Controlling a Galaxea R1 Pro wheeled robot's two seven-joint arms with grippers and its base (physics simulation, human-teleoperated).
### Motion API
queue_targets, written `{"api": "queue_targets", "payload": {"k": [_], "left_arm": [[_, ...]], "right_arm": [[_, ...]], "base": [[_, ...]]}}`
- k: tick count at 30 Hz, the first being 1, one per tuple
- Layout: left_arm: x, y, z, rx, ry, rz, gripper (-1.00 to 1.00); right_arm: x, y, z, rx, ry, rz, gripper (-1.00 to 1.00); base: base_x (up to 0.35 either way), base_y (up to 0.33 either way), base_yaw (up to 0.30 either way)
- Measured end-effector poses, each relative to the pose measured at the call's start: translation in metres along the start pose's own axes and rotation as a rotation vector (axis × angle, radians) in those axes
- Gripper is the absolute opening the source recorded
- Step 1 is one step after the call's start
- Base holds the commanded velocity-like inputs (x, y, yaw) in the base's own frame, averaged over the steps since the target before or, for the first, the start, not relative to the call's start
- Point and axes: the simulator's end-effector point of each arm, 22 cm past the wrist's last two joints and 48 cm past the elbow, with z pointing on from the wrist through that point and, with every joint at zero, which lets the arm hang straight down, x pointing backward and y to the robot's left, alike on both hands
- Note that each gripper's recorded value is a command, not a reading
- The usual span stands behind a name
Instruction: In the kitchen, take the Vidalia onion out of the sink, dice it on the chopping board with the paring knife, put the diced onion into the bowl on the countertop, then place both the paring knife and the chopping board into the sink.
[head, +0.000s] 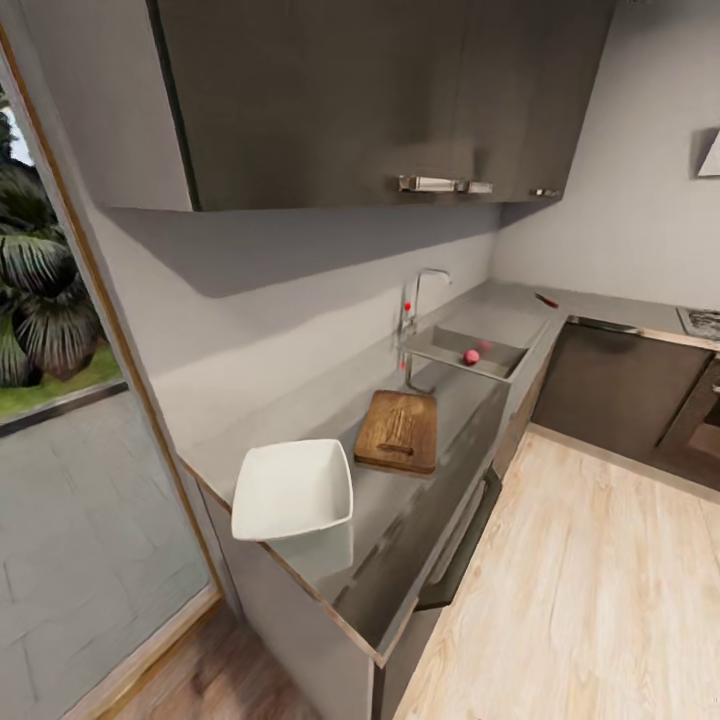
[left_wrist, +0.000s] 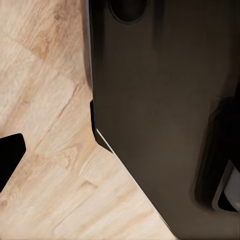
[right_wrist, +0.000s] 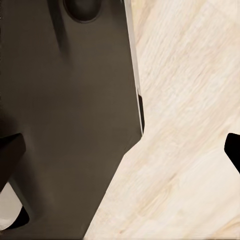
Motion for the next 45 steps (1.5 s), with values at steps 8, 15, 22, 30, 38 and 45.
{"api": "queue_targets", "payload": {"k": [8,15,22,30,38,45], "left_arm": [[0.002,0.0,-0.011,0.0,0.0,0.0,1.0],[0.004,0.0,-0.02,0.0,0.001,0.0,1.0],[0.007,0.0,-0.029,0.0,0.001,0.0,1.0],[0.01,0.001,-0.038,0.0,0.001,0.0,1.0],[0.012,0.001,-0.047,0.0,0.002,0.0,1.0],[0.015,0.002,-0.055,-0.001,0.002,0.0,1.0]], "right_arm": [[0.001,-0.001,-0.011,0.0,0.0,0.0,1.0],[0.003,-0.002,-0.02,0.001,0.0,0.0,1.0],[0.005,-0.002,-0.029,0.0,0.0,0.0,1.0],[0.008,-0.003,-0.038,0.001,0.001,0.0,1.0],[0.01,-0.004,-0.047,0.001,0.001,0.0,1.0],[0.012,-0.005,-0.055,0.001,0.001,0.0,1.0]], "base": [[0.015,0.0,-0.103],[0.001,0.0,-0.004],[0.117,0.018,0.0],[0.249,0.057,0.0],[0.021,0.004,-0.146],[0.0,0.0,-0.249]]}}
